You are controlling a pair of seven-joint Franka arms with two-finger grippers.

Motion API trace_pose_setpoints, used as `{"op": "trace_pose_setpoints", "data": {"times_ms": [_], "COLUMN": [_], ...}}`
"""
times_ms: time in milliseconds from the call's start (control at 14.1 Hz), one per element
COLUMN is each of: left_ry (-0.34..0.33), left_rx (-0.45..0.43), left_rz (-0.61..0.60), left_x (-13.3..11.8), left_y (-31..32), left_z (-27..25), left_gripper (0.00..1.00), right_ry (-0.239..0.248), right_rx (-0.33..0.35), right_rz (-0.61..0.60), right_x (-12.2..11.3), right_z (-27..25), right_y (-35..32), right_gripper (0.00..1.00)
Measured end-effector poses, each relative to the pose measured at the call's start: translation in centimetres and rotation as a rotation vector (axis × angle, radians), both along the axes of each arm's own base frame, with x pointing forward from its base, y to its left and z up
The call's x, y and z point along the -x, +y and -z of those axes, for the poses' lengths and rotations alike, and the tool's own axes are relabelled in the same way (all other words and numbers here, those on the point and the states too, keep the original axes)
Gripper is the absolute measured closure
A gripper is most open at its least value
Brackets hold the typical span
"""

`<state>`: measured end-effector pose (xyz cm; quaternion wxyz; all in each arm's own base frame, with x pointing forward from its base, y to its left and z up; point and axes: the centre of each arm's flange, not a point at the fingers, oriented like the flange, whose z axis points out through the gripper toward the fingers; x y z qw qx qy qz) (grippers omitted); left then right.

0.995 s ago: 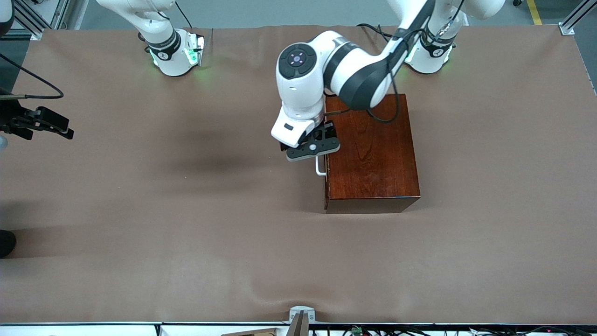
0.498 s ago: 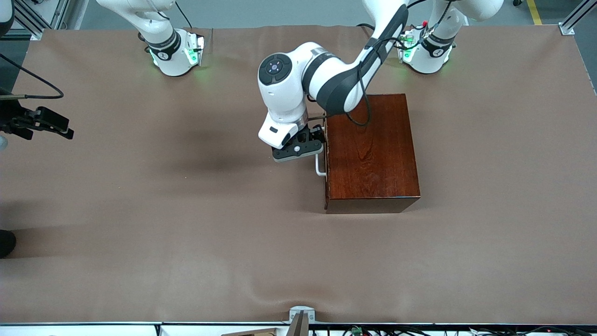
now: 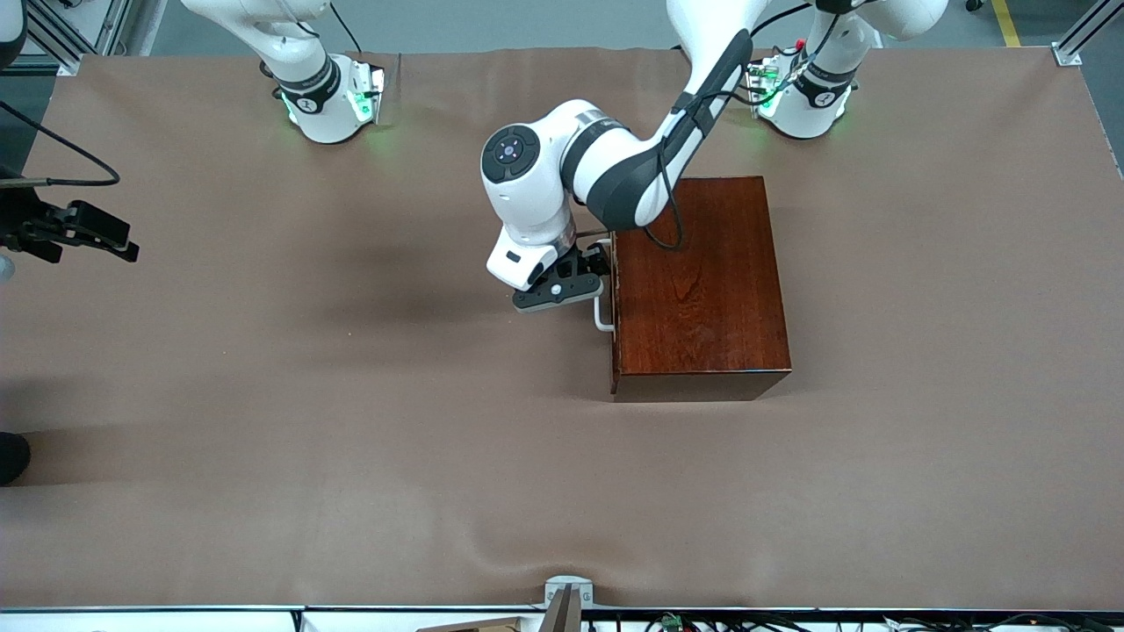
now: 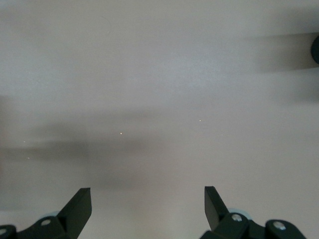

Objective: Open drawer, take yellow block, close drawer

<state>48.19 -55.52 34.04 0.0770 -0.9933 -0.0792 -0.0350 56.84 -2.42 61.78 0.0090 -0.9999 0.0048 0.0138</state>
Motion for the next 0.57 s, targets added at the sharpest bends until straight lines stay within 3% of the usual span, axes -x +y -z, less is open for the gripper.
{"op": "trace_pose_setpoints", "data": {"times_ms": [569], "left_ry": [0.047], "left_rx": [-0.057], "left_rz": [0.014], "left_x": [0.4], "left_y": [0.4], "left_z": [2.3], "left_gripper": [0.0], "right_ry": [0.0], "right_rx": [0.0], "right_rz": [0.0], "right_x": [0.0], "right_z": [0.0], "right_y": [0.0], "right_gripper": [0.0]}}
